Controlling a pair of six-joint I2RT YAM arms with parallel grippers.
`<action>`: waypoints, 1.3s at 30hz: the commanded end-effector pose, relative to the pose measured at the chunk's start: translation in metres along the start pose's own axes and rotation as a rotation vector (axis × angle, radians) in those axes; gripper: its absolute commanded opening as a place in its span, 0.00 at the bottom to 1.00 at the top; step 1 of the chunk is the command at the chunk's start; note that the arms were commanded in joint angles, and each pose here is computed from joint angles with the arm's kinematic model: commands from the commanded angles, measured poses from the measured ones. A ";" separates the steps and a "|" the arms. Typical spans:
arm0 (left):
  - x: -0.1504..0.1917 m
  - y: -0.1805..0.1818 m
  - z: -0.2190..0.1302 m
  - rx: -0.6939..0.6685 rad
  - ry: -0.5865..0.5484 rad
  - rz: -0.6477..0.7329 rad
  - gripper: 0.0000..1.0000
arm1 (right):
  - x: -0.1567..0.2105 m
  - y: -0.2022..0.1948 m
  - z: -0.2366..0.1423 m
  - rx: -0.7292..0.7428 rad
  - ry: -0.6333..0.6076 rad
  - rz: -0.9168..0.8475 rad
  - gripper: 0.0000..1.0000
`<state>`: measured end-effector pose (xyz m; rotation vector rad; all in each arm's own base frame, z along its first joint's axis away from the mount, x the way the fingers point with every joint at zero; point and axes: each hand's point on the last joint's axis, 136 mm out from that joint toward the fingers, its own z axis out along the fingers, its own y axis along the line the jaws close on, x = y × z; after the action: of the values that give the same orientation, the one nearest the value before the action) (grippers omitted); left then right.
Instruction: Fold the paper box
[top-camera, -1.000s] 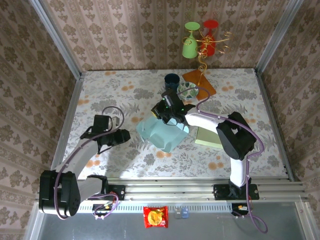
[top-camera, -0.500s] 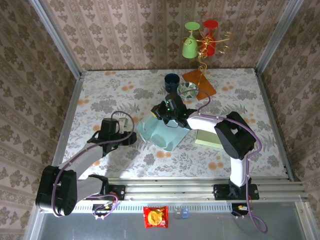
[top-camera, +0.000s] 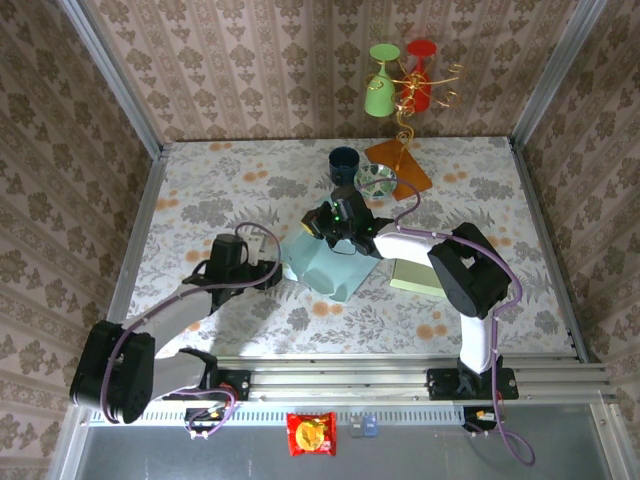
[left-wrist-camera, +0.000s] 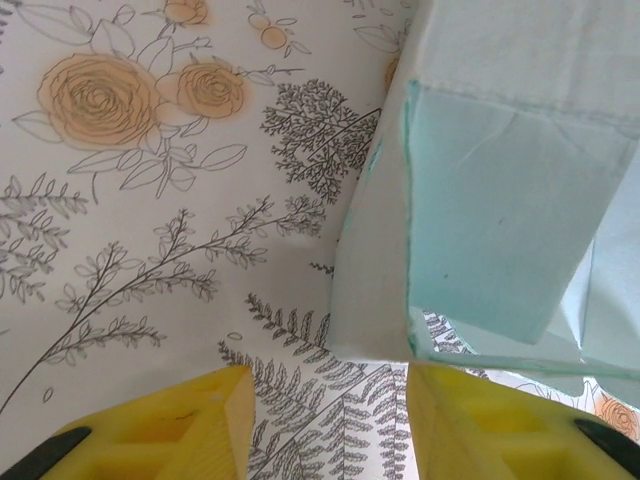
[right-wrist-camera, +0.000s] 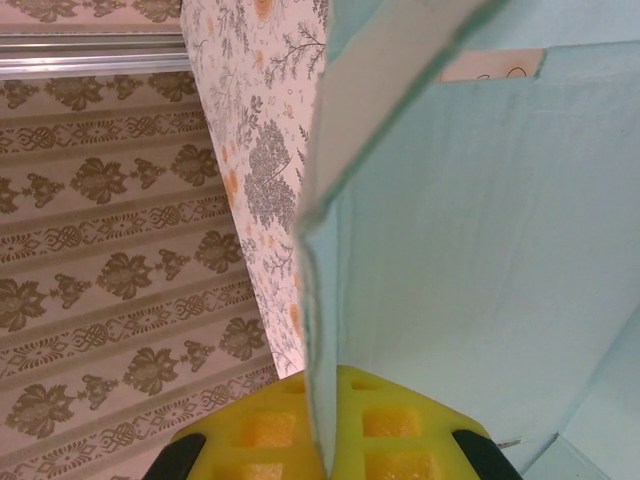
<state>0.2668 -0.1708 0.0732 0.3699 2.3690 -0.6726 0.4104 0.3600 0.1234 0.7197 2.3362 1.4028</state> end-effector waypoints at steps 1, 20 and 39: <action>-0.012 -0.011 0.003 0.033 -0.036 0.069 0.42 | -0.003 -0.007 0.003 -0.009 0.001 0.021 0.00; -0.027 -0.015 0.014 0.026 -0.061 0.100 0.33 | -0.003 -0.009 0.002 -0.076 -0.009 0.059 0.00; -0.032 -0.026 0.035 -0.060 -0.077 0.135 0.32 | -0.009 -0.011 -0.008 -0.211 -0.083 0.112 0.00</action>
<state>0.2810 -0.2090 0.0659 0.5054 2.3159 -0.5740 0.4092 0.3456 0.1191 0.8087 2.1142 1.5918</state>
